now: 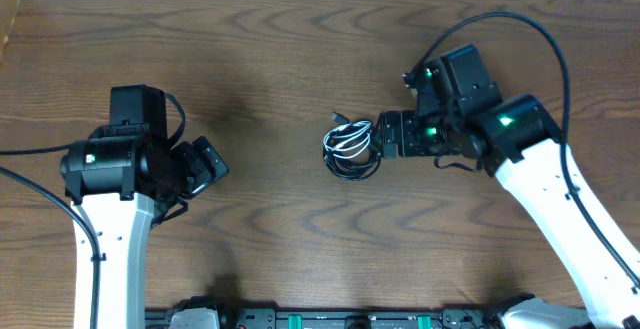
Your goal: Untangle cables
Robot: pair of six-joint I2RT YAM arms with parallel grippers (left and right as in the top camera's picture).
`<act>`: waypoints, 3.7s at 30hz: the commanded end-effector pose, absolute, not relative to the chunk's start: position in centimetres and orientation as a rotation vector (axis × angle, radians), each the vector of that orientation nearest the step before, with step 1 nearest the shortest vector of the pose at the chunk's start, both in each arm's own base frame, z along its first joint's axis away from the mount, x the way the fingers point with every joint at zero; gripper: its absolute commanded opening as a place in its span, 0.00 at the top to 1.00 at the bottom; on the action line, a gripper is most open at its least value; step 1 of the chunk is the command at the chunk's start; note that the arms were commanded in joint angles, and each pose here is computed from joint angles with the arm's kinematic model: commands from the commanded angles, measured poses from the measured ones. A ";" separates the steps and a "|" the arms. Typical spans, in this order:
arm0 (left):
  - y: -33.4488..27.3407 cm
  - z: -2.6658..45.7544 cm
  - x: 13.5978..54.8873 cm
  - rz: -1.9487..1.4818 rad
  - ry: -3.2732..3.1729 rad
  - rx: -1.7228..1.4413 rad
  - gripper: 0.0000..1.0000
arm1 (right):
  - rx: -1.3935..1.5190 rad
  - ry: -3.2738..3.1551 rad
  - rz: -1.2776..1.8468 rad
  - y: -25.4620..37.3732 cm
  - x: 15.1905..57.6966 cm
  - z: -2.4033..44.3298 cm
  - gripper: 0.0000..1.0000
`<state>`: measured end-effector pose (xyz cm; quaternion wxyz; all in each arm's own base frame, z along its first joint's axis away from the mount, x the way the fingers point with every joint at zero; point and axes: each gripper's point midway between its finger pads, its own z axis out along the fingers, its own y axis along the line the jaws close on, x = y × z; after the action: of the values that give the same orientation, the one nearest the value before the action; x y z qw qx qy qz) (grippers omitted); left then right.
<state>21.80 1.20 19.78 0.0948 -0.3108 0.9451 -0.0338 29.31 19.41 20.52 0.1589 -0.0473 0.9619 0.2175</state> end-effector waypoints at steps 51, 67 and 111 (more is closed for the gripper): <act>1.3 19.6 21.7 -0.094 2.803 -0.942 0.00 | 0.485 2.823 0.426 22.0 38.6 5.7 0.60; 1.3 19.6 21.7 -0.094 2.803 -0.942 0.01 | 0.375 2.817 0.639 24.3 38.9 8.0 0.99; 1.3 19.6 21.7 -0.094 2.803 -0.942 0.01 | -0.163 1.951 1.013 22.5 35.0 46.3 0.99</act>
<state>21.80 1.20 19.77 0.0947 -0.3108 0.9451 -0.0335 38.12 23.97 39.31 0.3971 -0.0332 0.8384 0.3719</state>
